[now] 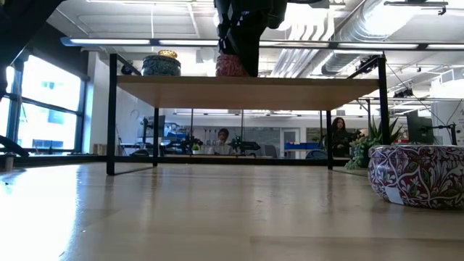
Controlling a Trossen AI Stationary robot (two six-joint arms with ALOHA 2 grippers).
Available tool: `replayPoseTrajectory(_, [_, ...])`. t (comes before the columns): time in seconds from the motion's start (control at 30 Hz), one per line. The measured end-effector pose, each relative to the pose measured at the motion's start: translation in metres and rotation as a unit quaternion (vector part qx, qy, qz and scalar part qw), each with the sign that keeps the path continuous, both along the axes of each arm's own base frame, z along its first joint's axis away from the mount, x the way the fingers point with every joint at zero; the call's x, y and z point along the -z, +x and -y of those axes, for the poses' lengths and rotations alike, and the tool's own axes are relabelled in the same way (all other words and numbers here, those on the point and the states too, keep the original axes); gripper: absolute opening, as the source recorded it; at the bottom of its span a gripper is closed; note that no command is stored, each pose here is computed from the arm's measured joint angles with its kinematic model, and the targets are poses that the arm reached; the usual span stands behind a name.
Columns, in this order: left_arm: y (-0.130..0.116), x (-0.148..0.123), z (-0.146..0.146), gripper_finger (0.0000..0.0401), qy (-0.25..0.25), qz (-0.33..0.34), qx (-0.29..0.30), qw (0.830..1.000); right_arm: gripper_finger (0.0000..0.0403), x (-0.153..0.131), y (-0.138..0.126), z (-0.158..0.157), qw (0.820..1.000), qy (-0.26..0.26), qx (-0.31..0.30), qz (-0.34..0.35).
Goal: Pick & Place candle stick holders
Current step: Put the pink scented candle on the shelf aligned with the other scented candle, then put the yellow glass candle holder on the shelf aligned with the other glass candle holder
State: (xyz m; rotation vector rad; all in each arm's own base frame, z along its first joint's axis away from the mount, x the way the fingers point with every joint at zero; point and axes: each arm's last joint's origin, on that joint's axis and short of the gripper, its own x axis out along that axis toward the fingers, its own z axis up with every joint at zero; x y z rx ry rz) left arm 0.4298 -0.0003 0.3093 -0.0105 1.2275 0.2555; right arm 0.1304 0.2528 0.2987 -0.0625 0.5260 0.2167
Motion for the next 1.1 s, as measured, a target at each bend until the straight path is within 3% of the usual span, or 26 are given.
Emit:
replayPoseTrajectory(0.27, [-0.0004, -0.0001, -0.0005, 0.028, 0.01, -0.002, -0.003, 1.0, 0.0194, 0.0, 0.0, 0.0, 1.0, 0.0, 0.0, 0.0])
replayPoseTrajectory(0.67, [-0.0003, 0.0003, -0.0018, 0.0365, 0.034, -0.006, 0.005, 0.999, 0.0194, 0.0, 0.0, 0.0, 1.0, 0.0, 0.0, 0.0])
replayPoseTrajectory(1.1, [0.004, -0.0016, -0.0024, 0.0369, 0.049, 0.016, 0.009, 0.999, 0.0194, 0.0, 0.0, 0.0, 1.0, 0.0, 0.0, 0.0])
